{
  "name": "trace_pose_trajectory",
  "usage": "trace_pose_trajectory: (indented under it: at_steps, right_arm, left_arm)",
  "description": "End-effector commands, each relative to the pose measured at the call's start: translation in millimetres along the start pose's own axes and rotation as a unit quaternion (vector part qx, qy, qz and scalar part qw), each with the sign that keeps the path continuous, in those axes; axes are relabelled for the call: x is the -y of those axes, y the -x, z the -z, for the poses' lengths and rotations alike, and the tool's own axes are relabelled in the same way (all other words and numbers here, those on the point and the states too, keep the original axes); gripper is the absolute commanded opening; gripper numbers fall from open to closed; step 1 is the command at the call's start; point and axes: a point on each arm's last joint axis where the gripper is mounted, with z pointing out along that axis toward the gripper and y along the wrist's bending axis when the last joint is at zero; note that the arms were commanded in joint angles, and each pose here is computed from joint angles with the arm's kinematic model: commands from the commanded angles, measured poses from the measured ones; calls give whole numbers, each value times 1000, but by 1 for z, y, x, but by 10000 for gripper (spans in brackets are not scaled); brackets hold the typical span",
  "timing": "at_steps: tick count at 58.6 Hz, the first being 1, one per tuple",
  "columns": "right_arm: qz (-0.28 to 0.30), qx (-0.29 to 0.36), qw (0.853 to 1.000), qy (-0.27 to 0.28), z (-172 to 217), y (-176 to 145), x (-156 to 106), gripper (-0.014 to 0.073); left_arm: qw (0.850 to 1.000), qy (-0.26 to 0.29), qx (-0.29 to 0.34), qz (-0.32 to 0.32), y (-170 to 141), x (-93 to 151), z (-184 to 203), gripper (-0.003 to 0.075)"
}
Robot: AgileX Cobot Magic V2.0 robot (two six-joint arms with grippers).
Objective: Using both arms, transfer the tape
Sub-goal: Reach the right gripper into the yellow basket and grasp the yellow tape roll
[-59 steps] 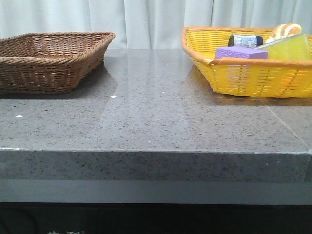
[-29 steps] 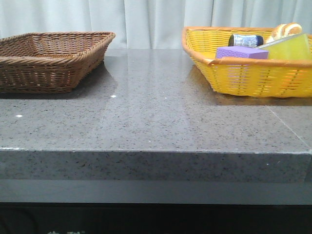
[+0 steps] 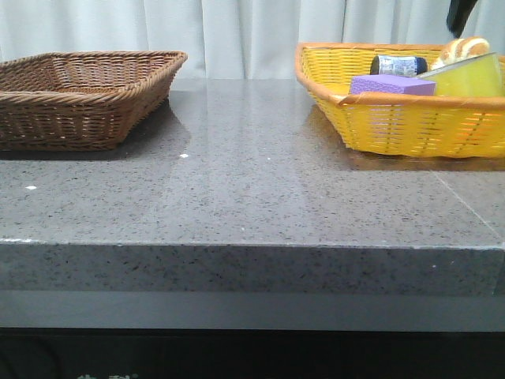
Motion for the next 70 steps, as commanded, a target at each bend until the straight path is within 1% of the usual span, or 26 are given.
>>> trace_pose_trajectory:
  at_steps: [1, 15, 21, 26, 38, 46, 51, 58, 64, 70]
  right_arm:
    - [5, 45, 999, -3, 21, 14, 0, 549]
    - [16, 24, 999, -21, 1, 12, 2, 549]
    - [35, 23, 998, -38, -2, 11, 0, 544]
    - [53, 21, 997, -52, -5, 10, -3, 483]
    - [69, 8, 996, -52, -13, 7, -13, 272]
    - [69, 4, 996, -51, -15, 6, -14, 167]
    - [69, 5, 996, -51, -14, 6, -14, 118]
    - [68, 10, 996, -51, -8, 10, -14, 64]
    - [65, 20, 996, -51, 4, 18, -15, 66]
    - [59, 34, 996, -52, 26, 27, -16, 65]
  left_arm:
    - [999, 2, 54, 2, 19, 0, 2, 617]
    - [999, 2, 54, 2, 19, 0, 2, 617]
    - [999, 2, 54, 2, 19, 0, 2, 617]
    - [999, 2, 54, 2, 19, 0, 2, 617]
    - [999, 2, 54, 2, 19, 0, 2, 617]
    - [999, 2, 54, 2, 19, 0, 2, 617]
    - [999, 2, 54, 2, 19, 0, 2, 617]
    - [999, 2, 54, 2, 19, 0, 2, 617]
    - [999, 2, 54, 2, 19, 0, 2, 617]
    - [999, 2, 54, 2, 19, 0, 2, 617]
